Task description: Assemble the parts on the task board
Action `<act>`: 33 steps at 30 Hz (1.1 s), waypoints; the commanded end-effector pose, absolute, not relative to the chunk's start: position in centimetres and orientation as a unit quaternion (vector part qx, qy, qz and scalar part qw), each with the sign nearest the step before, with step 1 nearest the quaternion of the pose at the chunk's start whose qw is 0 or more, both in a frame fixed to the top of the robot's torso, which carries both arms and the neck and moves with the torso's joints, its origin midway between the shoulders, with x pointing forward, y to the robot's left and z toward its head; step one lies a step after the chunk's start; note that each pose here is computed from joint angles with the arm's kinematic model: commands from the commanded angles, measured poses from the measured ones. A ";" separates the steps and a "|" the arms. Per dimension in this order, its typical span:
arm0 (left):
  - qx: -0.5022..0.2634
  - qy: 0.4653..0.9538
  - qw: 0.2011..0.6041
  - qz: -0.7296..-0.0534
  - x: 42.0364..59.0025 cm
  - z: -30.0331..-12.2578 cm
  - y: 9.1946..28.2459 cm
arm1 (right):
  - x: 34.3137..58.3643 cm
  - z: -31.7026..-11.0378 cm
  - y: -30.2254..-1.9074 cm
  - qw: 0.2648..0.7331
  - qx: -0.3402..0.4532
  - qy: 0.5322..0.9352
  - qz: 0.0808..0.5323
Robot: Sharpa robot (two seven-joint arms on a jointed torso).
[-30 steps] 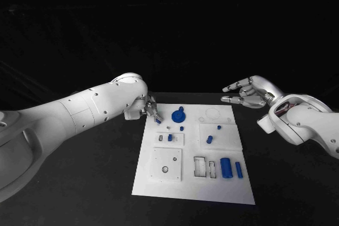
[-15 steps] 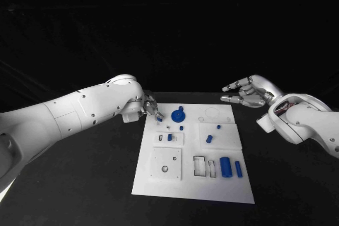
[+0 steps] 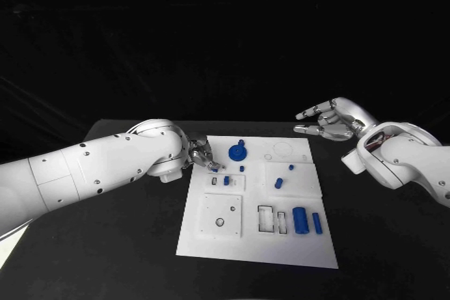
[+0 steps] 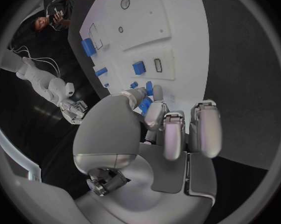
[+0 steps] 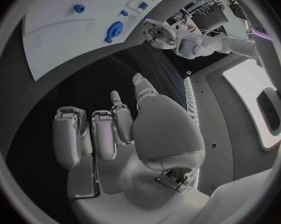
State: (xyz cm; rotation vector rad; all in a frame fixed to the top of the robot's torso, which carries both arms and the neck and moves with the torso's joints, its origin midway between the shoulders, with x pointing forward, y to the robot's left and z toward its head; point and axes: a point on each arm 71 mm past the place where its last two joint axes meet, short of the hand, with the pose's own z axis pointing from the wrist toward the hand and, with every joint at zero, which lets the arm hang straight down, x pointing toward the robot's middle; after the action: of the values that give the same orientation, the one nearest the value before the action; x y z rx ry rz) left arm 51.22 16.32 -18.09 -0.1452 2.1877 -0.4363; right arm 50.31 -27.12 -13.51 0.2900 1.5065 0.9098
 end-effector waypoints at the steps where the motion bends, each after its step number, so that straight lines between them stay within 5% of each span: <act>1: -0.035 0.857 0.484 -0.174 51.0 -17.8 16.1 | 50.2 -13.6 -27.0 0.623 0.123 0.661 0.400; 33: -0.006 0.894 0.427 -0.138 49.7 -20.4 15.9 | 50.2 -14.1 -27.0 0.616 0.129 0.665 0.403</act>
State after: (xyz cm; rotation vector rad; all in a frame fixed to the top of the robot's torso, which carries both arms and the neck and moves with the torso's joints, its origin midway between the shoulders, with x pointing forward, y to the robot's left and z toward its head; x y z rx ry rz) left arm 49.77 15.94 -20.24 -0.0402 2.2036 -0.3688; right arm 50.23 -27.16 -14.00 0.3057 1.5211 0.9164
